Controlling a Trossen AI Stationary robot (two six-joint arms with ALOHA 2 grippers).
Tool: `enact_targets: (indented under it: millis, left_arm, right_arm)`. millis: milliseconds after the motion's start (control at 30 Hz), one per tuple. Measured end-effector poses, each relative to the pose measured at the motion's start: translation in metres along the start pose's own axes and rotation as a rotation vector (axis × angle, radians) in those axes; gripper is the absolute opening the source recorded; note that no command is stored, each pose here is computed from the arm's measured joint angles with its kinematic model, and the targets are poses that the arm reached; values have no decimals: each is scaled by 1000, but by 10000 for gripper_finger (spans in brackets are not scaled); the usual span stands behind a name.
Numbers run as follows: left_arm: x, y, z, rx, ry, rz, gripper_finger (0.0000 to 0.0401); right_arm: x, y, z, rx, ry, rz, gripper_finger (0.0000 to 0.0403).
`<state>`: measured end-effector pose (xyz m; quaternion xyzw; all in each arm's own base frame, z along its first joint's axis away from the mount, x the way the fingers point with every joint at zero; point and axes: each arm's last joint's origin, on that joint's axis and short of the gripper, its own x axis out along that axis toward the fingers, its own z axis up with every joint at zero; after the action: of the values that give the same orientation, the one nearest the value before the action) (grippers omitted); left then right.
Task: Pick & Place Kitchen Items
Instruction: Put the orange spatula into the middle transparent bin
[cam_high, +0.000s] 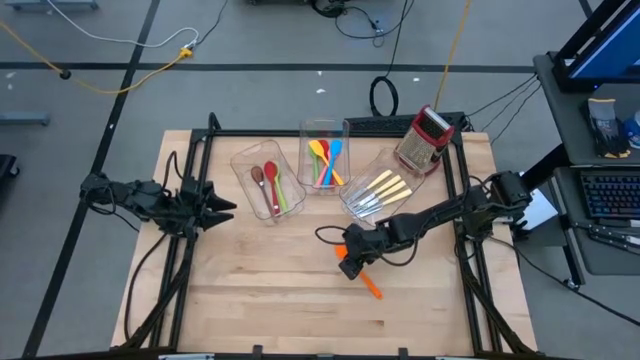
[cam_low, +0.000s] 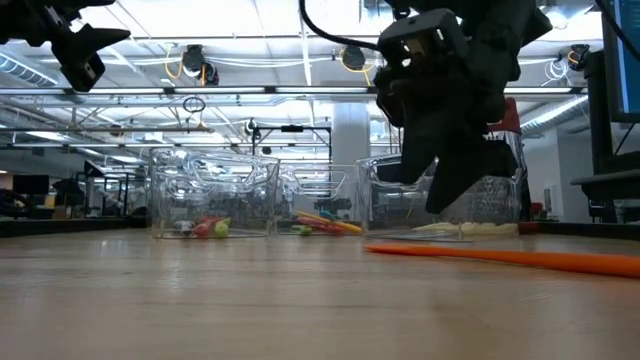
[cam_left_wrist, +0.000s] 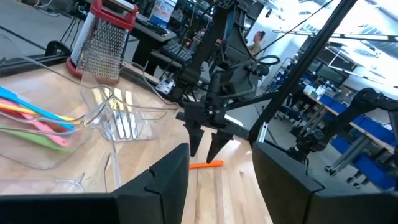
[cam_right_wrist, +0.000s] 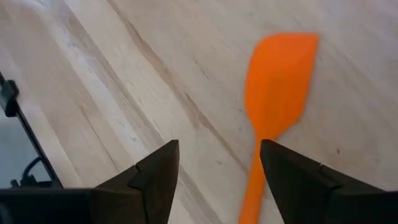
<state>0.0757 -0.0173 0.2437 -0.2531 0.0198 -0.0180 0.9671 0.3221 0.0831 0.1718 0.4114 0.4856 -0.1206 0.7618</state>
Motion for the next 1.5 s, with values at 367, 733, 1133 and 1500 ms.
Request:
enact_targets:
  millis: [367, 733, 1133, 1500]
  left_arm:
    - [0, 0, 0, -1, -1, 1, 179]
    - [0, 0, 0, -6, -2, 4, 179]
    - [1, 0, 0, -7, 4, 8, 179]
    - [14, -1, -7, -34, 81, 54, 179]
  right_arm:
    - [-1, 11, 10, -23, -155, 84, 220]
    - [-45, 55, 4, -197, -276, -233, 218]
    - [11, 74, 19, -210, -81, -466, 216]
    - [52, 61, 17, -224, 46, -689, 218]
